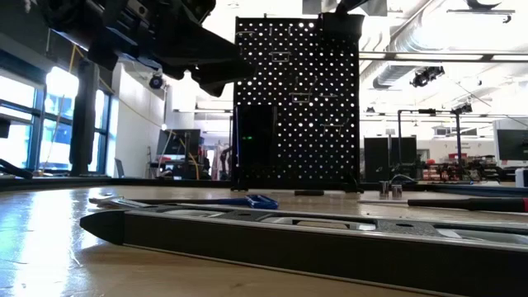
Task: Hang tools onto peg board
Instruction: Put the bolts on the pegboard
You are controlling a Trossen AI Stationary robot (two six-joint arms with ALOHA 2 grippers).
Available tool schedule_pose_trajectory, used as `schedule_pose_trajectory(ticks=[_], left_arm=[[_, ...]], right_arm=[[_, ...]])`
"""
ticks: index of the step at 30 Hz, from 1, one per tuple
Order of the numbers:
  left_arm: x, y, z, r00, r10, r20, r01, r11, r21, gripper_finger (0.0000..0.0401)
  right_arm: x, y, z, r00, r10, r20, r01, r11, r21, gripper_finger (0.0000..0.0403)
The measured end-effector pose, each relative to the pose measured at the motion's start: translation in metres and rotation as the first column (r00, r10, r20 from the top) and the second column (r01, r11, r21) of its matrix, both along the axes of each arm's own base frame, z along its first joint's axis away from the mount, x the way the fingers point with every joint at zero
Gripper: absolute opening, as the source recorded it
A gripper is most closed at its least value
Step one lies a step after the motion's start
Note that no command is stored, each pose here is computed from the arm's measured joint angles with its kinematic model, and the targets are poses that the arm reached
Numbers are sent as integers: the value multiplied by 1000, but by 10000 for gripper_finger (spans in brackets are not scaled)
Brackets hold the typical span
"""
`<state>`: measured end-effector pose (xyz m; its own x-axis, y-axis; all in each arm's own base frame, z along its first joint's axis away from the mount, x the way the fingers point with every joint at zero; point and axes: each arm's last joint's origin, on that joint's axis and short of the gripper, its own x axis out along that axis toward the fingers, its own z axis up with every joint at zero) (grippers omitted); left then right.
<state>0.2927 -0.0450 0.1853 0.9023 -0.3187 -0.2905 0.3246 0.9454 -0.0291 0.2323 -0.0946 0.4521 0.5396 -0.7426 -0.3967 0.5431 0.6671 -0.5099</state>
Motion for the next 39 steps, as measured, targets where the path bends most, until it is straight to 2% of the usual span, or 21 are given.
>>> schedule_pose_trajectory(ticks=[9,14,17,20,23,28,32,39], left_arm=[[0,0,0,1000,-2,5,2,1000,6,184],[0,1,0,1000,-2,1,2,1000,9,184],[0,1,0,1000,-5,6,5,1000,22,184],[0,1,0,1000,-4,8,3,1000,29,184],[0,3,0,1000,1,8,-1,1000,31,184],[0,3,0,1000,3,8,-3,999,32,184],[0,3,0,1000,3,8,-3,999,32,184],[0,3,0,1000,3,8,-3,999,33,184]], right_arm=[[-5,4,5,1000,24,18,-24,1000,-6,156],[-25,19,18,996,62,68,-59,998,-37,156],[-42,31,26,988,95,118,-93,995,-24,157],[-57,43,27,975,164,147,-173,984,49,157],[-67,53,21,964,216,155,-241,955,171,157],[-74,70,7,950,296,99,-311,871,380,156],[-78,83,-3,963,267,48,-256,836,486,152],[-81,97,-18,991,109,-77,-53,850,523,150]])
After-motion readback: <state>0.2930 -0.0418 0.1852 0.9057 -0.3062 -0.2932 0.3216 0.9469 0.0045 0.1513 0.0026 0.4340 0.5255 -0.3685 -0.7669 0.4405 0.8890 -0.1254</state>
